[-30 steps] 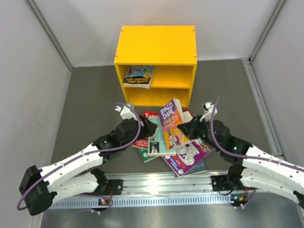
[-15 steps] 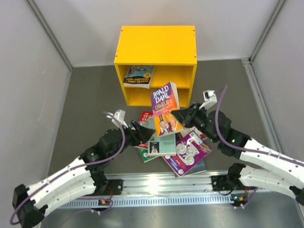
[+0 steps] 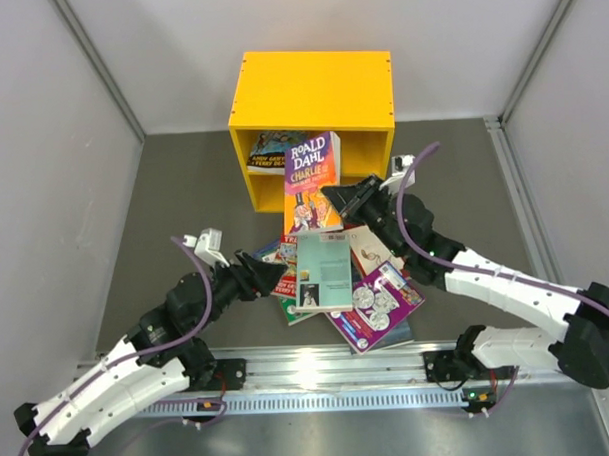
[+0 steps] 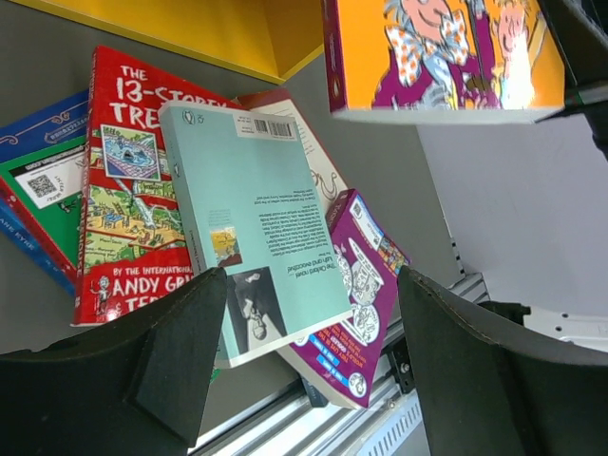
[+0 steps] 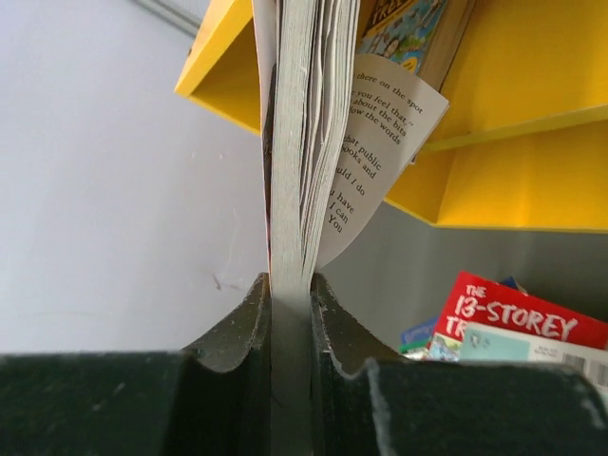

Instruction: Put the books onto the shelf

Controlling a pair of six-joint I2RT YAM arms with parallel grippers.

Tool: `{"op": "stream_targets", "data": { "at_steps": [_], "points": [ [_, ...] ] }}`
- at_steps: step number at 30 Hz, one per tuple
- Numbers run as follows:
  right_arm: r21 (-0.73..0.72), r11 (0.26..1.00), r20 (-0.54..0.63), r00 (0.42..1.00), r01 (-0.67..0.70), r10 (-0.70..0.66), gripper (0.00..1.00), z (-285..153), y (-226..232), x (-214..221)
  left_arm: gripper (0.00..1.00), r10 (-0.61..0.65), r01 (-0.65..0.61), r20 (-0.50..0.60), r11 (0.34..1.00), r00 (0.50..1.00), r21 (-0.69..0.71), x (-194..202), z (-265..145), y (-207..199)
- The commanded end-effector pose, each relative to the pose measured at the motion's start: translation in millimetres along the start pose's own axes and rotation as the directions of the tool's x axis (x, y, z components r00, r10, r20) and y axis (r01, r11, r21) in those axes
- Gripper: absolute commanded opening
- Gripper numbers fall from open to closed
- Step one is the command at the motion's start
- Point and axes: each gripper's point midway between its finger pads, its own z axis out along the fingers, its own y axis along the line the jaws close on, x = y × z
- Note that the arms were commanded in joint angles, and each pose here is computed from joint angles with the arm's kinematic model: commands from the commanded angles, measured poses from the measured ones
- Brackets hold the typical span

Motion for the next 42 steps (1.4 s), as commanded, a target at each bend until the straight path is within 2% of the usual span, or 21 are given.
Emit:
{"op": "stream_targets", "data": {
  "at_steps": [1,6,10,16,23,29,42],
  "points": [
    [-0.180,0.972,0.130,0.975,-0.153,0.178,0.00,10.6,53.4,-52.0,0.78,0.032,-0.032,0.018,0.999,0.999,0.000,-12.7,-11.4,-5.9],
    [-0.220,0.951,0.096,0.966,-0.215,0.241,0.00,19.5,50.0,-38.3,0.78,0.039,-0.038,0.016,0.999,0.999,-0.018,-10.6,-18.9,3.1],
    [-0.271,0.910,0.104,0.930,-0.315,0.353,0.00,16.6,38.0,-38.9,0.78,0.040,-0.039,0.030,0.999,0.999,-0.019,-10.8,-24.9,8.5],
    [-0.309,0.874,0.151,0.888,-0.374,0.434,0.00,20.8,18.9,-59.9,0.78,0.042,-0.041,0.023,0.999,0.999,-0.033,-9.7,-32.2,14.2],
    [-0.332,0.869,0.177,0.881,-0.366,0.439,0.00,38.6,25.3,-74.7,0.78,0.045,-0.044,0.034,0.998,0.998,-0.046,-11.6,-41.5,20.6],
    [-0.338,0.867,0.152,0.887,-0.367,0.435,0.00,63.7,32.8,-69.7,0.79,0.057,-0.054,0.038,0.996,0.998,-0.075,-11.0,-43.5,29.0],
    [-0.328,0.868,0.098,0.900,-0.374,0.425,0.00,143.1,32.1,-59.7,0.80,0.061,-0.057,0.048,0.994,0.997,-0.096,-12.5,-44.1,33.6]
  ]
}}
